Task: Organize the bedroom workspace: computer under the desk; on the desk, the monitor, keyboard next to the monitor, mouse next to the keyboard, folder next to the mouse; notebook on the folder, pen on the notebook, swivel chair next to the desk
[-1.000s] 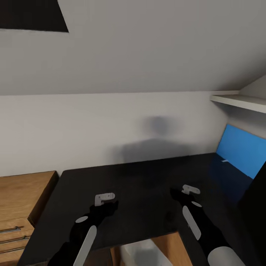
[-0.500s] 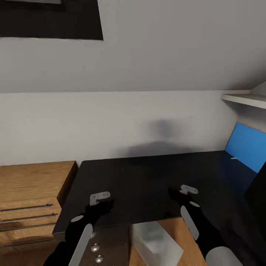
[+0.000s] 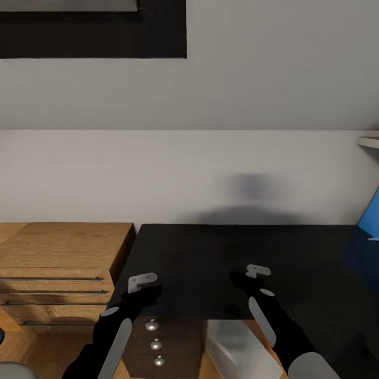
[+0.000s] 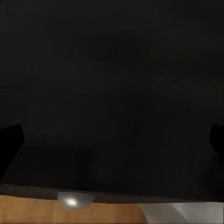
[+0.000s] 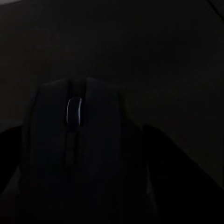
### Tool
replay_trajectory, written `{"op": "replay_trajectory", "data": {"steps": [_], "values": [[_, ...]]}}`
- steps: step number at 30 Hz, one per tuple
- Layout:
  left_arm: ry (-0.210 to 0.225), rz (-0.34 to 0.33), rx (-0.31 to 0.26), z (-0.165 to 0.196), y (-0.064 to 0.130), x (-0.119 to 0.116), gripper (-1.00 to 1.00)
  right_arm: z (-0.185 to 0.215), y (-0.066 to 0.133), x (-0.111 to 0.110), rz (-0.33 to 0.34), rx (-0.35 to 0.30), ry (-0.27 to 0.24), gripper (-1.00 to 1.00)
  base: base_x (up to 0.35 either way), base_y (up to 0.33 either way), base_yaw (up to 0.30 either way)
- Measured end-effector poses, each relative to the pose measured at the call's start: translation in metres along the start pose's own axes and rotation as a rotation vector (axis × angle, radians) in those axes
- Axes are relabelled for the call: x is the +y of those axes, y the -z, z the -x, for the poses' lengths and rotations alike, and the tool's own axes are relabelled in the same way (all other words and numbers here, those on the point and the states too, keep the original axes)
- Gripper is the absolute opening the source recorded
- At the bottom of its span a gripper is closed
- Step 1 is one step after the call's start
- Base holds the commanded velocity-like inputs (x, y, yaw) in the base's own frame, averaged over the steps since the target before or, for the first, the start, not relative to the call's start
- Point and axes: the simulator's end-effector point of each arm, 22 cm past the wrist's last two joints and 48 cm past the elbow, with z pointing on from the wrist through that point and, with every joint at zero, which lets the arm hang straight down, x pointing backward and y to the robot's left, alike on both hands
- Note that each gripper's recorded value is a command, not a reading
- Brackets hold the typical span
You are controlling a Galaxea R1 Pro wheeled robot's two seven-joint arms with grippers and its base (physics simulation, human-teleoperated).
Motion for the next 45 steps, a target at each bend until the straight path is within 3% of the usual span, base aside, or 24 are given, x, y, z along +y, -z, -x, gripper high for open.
{"op": "replay_trajectory", "data": {"steps": [4, 45], "values": [[0.000, 0.002, 0.003, -0.001, -0.001, 0.001, 1.00, -0.009, 0.001, 0.023, 0.032, 0.013, 0.013, -1.00, 0.000, 0.266, 0.259], [0.003, 0.011, 0.041, -0.017, -0.011, 0.005, 1.00, -0.040, -0.006, 0.035, 0.049, 0.068, 0.046, -1.00, 0.000, 0.009, 0.247]]}}
